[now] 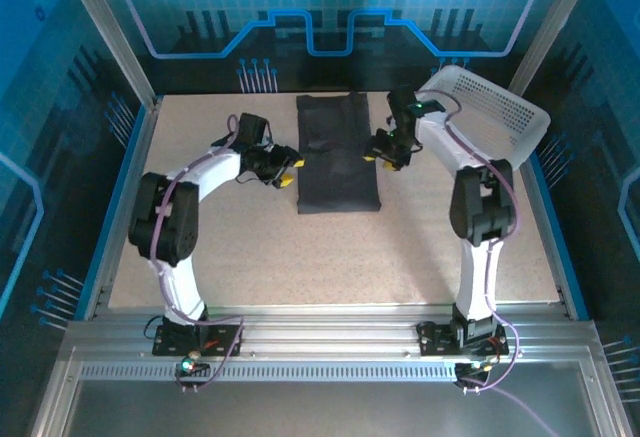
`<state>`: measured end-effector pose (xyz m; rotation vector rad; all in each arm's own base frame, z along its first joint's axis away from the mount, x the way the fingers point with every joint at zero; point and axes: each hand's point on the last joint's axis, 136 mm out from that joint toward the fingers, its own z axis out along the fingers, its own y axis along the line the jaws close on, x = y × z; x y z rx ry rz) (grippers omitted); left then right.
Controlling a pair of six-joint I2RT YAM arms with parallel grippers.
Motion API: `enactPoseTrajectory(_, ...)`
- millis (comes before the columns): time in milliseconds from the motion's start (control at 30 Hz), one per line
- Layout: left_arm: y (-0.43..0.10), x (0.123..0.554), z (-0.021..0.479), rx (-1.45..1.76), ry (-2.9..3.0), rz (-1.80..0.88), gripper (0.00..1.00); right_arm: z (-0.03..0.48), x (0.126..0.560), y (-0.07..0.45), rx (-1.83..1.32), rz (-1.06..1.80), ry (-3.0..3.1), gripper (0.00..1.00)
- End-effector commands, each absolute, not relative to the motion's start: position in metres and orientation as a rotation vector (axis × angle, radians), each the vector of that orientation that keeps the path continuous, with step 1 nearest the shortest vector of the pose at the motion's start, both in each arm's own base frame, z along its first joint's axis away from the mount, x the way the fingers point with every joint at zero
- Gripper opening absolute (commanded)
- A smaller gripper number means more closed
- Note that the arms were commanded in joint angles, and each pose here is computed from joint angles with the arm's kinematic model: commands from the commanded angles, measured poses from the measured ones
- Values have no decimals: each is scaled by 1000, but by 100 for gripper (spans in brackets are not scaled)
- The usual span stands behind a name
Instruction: Fold and stack the t-shirts
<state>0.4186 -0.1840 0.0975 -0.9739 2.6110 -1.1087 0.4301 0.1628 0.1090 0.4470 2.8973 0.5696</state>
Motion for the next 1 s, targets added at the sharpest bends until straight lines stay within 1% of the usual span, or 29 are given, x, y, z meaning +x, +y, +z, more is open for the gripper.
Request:
enactPoseTrajectory(0,-189,379,89,-1129,2592,-1149,48,99,385,160,531,620,2907,51)
enactPoseTrajectory(67,-194,363,75,-1248,2567,-1189,49,88,367,161,574,666,2916,52)
enactPoseTrajectory(133,-200,358,64,-1316,2543,-1210,53,74,353,166,628,741,2926,53)
enactPoseTrajectory(233,-206,364,52,-1407,2495,-1251,55,60,349,175,687,838,2934,55)
enactPoseTrajectory(300,-209,371,46,-1441,2467,-1269,56,49,349,179,732,852,2973,55)
enactPoseTrajectory(400,-214,378,38,-1448,2478,-1270,51,35,352,180,768,833,3006,53)
enactPoseTrajectory(467,-219,383,34,-1447,2477,-1289,42,32,357,184,785,865,2995,51)
enactPoseTrajectory(567,-225,385,25,-1463,2484,-1300,24,26,363,185,802,827,3017,43)
enactPoseTrajectory(633,-223,387,21,-1470,2480,-1291,17,22,368,185,810,814,3017,38)
enactPoseTrajectory(667,-223,389,21,-1469,2474,-1293,10,21,371,186,816,815,3015,29)
enactPoseTrajectory(733,-223,392,25,-1444,2484,-1282,0,22,376,187,809,806,3012,13)
enactPoseTrajectory(833,-218,383,32,-1392,2541,-1210,0,29,375,182,790,751,3006,1)
enactPoseTrajectory(967,-215,355,38,-1327,2638,-1168,0,35,350,173,820,703,3025,0)
